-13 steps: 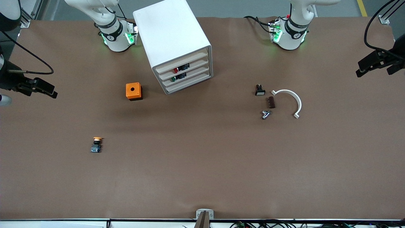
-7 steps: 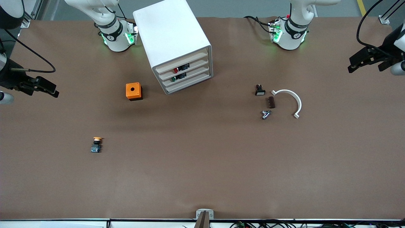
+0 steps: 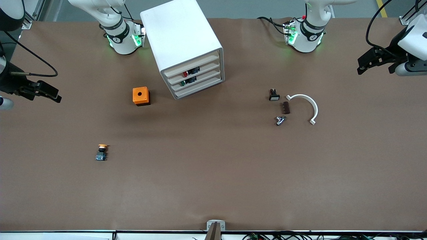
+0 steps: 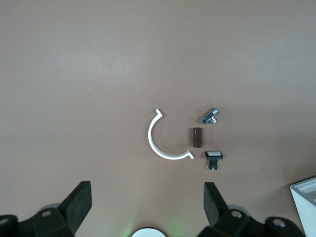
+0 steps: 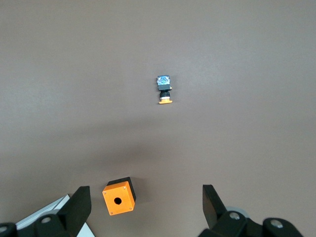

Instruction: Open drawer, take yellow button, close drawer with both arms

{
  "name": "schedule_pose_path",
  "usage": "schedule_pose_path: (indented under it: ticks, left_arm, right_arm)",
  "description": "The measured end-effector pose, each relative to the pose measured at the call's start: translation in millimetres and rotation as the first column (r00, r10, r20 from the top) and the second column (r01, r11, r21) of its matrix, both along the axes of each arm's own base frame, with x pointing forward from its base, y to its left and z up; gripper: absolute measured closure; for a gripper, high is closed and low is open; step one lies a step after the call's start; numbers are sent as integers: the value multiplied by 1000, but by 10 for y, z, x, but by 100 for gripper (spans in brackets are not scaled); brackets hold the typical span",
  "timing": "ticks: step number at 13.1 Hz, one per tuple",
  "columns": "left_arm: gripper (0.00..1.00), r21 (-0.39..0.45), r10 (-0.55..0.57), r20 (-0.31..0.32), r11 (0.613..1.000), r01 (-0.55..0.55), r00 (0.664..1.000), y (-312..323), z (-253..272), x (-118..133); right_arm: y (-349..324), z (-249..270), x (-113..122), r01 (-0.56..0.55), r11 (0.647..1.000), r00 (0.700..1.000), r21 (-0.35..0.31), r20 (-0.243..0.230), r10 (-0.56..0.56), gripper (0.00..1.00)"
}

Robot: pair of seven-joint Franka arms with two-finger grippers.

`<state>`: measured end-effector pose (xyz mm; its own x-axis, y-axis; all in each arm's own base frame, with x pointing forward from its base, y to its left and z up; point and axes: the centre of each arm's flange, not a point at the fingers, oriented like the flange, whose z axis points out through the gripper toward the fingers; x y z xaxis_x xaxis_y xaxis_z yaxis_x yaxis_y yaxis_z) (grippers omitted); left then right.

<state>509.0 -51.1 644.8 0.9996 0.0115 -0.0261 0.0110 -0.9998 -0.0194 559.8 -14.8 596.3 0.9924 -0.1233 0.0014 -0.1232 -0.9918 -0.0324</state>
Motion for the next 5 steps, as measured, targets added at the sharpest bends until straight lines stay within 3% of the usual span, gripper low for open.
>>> schedule_pose_path:
  ticks: [5]
  left_arm:
    - [0, 2, -1, 3, 1000, 1, 1000, -9, -31, 11]
  right_arm:
    - [63, 9, -3, -11, 1000, 1000, 0, 2, 11, 0]
